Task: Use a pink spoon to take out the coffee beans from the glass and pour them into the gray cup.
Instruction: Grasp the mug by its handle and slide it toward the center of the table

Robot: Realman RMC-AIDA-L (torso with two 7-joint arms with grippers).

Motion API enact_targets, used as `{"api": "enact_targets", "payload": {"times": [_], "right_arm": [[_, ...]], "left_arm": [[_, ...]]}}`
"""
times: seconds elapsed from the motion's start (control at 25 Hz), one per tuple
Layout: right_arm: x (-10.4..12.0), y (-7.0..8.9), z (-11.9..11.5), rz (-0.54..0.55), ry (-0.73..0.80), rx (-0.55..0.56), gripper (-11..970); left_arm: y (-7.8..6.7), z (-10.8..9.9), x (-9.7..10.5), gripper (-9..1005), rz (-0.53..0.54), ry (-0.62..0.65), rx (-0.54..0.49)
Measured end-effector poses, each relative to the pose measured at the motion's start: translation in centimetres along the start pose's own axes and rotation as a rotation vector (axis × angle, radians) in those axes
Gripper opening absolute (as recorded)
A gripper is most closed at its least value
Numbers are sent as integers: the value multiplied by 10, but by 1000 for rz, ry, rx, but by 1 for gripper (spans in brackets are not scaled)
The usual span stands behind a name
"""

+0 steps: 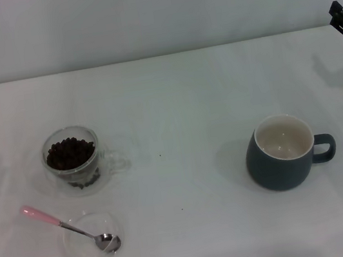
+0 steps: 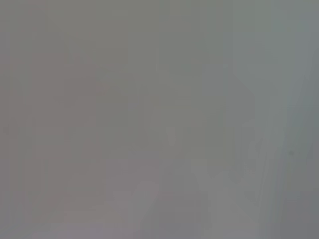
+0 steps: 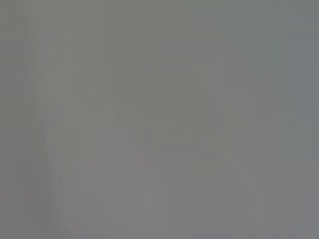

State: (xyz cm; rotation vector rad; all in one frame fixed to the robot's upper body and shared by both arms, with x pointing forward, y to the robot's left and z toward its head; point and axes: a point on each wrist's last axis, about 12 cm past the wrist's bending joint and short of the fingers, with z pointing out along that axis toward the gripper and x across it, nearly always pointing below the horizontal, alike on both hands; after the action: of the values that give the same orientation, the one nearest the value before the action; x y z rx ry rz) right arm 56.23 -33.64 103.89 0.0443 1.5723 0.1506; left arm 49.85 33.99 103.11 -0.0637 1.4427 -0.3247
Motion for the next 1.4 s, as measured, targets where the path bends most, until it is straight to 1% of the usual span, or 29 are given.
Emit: {"api": "enact_targets", "payload": {"times": [0.2, 0.48, 0.76, 0.96, 1.04, 1.08, 1.16, 1.24, 1.32, 1.4], "right_arm": [[0, 0, 0, 0, 0, 0, 854], [-1, 1, 1, -1, -2, -2, 850], [-1, 1, 2, -1, -6, -5, 847], [-1, -3, -3, -4, -9, 2, 844], [-1, -8, -10, 12, -22, 0, 843], [-1, -10, -18, 25, -42, -13, 842], [-1, -15, -37, 40, -81, -44, 841], [2, -20, -57, 34, -93, -68, 840], [9, -22, -78, 24, -78, -90, 839], [16, -22, -98, 29, -57, -111, 838]], "left_arm": [[0, -1, 0, 893, -25, -12, -19], [-1, -1, 0, 893, -20, -15, -17], [2, -6, 1, 892, -13, -8, -21], [3, -9, 1, 892, -10, -6, -21], [3, -9, 1, 892, -10, -5, -21], [3, -9, 1, 892, -11, -5, -20], [2, -8, 1, 893, -13, -6, -23], [2, -5, 1, 893, -17, -11, -30], [3, -3, 0, 893, -19, -17, -35], [4, -2, -1, 893, -17, -19, -40]]}}
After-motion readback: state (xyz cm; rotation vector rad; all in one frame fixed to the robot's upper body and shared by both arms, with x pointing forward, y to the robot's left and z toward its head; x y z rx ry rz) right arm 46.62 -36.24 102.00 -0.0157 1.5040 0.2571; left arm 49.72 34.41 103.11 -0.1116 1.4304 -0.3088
